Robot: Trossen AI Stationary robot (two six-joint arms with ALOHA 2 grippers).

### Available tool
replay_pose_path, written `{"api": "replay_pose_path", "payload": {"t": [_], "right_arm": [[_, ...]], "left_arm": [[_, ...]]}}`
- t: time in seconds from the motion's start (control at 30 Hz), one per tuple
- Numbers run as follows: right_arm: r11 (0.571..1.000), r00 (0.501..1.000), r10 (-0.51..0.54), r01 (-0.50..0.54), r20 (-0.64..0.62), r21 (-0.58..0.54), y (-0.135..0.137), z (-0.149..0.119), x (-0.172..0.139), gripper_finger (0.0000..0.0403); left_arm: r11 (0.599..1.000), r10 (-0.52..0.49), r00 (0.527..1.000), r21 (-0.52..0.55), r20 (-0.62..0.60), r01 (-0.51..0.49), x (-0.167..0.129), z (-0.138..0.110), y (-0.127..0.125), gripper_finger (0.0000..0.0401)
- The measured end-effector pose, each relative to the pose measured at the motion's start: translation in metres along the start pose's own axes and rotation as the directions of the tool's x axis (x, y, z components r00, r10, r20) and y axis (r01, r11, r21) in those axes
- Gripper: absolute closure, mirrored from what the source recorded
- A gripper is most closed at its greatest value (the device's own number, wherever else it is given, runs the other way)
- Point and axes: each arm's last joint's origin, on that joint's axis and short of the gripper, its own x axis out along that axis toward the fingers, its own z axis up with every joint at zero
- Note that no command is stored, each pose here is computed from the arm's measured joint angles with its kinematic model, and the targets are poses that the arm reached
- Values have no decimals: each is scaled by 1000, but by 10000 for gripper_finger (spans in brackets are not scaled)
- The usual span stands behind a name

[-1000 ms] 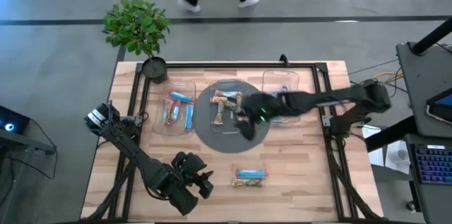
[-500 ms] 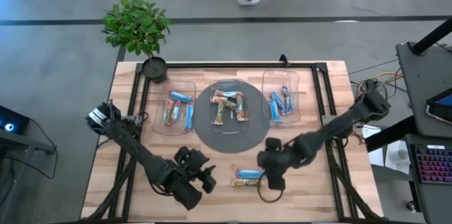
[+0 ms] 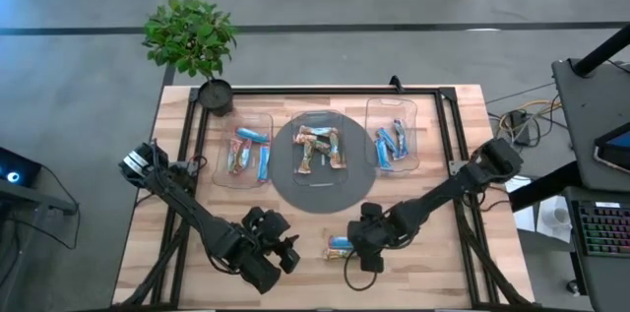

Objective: Pick and place Granola Bars by type
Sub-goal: Put the red granola bar into the left transparent bin

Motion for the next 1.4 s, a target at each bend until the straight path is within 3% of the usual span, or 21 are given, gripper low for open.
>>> {"api": "replay_pose_path", "payload": {"t": [0.1, 0.57, 0.83, 1.0, 1.2, 1.4], "right_arm": [[998, 998, -58, 58, -4, 11, -2, -2, 11, 183], [995, 996, -89, 88, 13, 35, -13, 2, 23, 193], [994, 997, -74, 76, -20, 74, -24, 1, 27, 269], [996, 999, -40, 42, -15, 83, -22, 7, 22, 328], [983, 982, 20, -53, 186, 177, -20, 41, -16, 364], [898, 889, 55, -244, 455, 367, -48, 100, -56, 361]], "left_arm": [[1000, -3, 1000, 1, -1, 3, -1, -1, 0, 250], [1000, -5, 1000, 2, -2, 5, -1, -2, 0, 250], [997, -6, 1000, -75, 11, 7, -4, -3, 0, 250], [984, -35, 985, -164, 170, 64, -31, 3, 4, 249], [977, -54, 947, -181, 318, 116, -76, 12, 24, 250], [983, -119, 941, -93, 317, 156, -105, 18, 36, 250]]}}
